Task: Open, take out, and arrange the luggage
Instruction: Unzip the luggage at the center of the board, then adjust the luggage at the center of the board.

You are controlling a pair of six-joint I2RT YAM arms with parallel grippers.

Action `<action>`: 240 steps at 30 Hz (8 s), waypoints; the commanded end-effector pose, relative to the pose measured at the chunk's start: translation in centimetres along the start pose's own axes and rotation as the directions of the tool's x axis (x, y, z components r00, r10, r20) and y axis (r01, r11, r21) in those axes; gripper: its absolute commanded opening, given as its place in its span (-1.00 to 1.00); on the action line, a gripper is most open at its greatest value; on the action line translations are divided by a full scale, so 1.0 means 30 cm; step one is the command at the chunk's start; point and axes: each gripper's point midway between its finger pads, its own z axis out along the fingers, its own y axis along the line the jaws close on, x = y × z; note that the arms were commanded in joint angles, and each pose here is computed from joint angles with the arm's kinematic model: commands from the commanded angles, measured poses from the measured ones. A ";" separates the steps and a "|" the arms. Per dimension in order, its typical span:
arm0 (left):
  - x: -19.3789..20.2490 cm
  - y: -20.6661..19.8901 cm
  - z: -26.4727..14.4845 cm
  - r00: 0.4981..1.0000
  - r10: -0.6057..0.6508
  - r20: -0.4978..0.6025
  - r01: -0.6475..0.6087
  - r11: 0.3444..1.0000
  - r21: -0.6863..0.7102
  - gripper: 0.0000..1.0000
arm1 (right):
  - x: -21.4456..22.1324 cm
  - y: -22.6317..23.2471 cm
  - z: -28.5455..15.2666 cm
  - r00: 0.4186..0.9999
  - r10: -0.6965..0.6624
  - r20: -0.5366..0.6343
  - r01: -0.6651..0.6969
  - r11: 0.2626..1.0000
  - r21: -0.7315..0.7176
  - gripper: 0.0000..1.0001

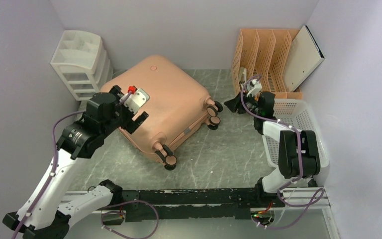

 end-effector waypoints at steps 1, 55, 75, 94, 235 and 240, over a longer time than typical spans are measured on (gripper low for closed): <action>0.045 0.120 -0.014 0.989 -0.125 -0.073 0.110 0.977 -0.184 0.94 | -0.212 0.053 -0.018 0.982 -0.161 0.094 0.161 0.987 0.017 0.02; 0.386 0.278 0.592 0.849 -0.369 -0.379 0.300 0.926 -0.229 0.94 | -0.068 0.214 0.031 0.843 -0.512 -0.163 0.505 0.859 -0.086 0.26; 0.076 0.448 0.449 0.906 -0.368 -0.207 0.329 0.923 -0.200 0.94 | 0.151 0.486 -0.080 0.796 -0.600 -0.080 0.521 0.747 -0.414 0.34; 0.273 0.047 0.137 0.912 -0.209 -0.353 0.248 0.966 0.067 0.94 | 0.081 0.314 -0.065 0.813 -0.561 -0.158 0.531 0.824 -0.194 0.38; 0.156 -0.142 0.121 0.943 -0.196 -0.270 0.289 0.884 0.367 0.94 | 0.245 0.426 -0.063 0.936 -0.350 0.035 0.331 0.843 -0.423 -0.39; 0.261 -0.163 0.133 0.919 -0.162 -0.360 0.285 0.902 0.324 0.93 | 0.251 0.420 -0.061 0.936 -0.351 0.028 0.329 0.844 -0.424 -0.38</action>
